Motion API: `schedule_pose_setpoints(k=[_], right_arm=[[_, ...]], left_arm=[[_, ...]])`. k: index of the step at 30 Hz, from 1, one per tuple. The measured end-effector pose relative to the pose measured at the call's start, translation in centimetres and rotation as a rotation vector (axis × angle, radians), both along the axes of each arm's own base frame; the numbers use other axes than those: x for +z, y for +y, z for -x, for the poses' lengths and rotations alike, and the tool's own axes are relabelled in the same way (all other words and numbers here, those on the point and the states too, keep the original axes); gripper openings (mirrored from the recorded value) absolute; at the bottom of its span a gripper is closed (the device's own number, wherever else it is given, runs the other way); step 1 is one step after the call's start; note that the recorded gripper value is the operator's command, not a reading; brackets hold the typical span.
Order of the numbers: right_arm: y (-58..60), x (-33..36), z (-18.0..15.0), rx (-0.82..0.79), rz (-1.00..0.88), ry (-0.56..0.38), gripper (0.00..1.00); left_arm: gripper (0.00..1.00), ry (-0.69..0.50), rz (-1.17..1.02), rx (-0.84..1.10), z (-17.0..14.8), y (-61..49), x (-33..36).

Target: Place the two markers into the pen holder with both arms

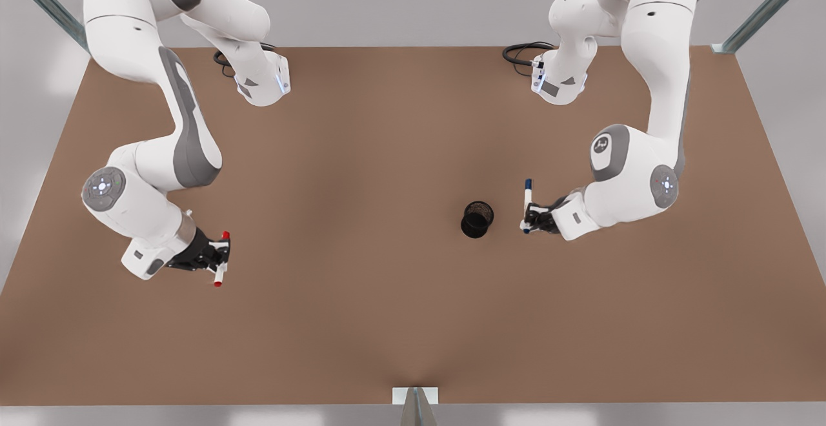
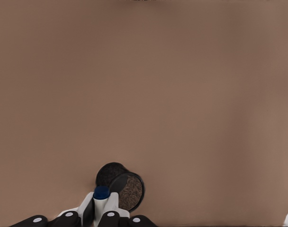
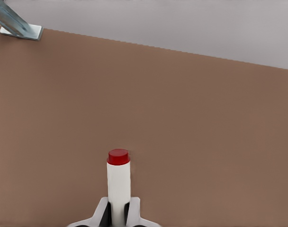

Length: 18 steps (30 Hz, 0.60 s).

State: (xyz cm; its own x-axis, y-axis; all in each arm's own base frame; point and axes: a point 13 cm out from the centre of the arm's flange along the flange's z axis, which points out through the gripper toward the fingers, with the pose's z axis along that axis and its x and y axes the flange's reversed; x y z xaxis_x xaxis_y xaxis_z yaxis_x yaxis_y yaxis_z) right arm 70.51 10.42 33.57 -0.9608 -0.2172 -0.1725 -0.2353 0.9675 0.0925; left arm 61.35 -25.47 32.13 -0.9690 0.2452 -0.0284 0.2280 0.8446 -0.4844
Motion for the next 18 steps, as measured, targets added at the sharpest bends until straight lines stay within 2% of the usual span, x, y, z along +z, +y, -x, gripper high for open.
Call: schedule_pose_setpoints(k=[7, 11, 18], right_arm=[[4.0, 1.8, 0.2, 0.046, -0.028, -0.024, 0.21], [6.0, 2.2, 0.3, 0.067, -0.034, -0.038, 0.21], [9.0, 3.0, 0.8, 0.091, -0.054, -0.05, 0.21]], left_arm=[[0.21, -0.082, 0.448, -0.107, 1.6, -3.3, -1.0], [0.21, -0.251, 0.63, -0.199, 1.5, -5.9, -1.5], [0.21, -0.569, 0.739, -0.374, 1.5, -6.6, -5.2]])
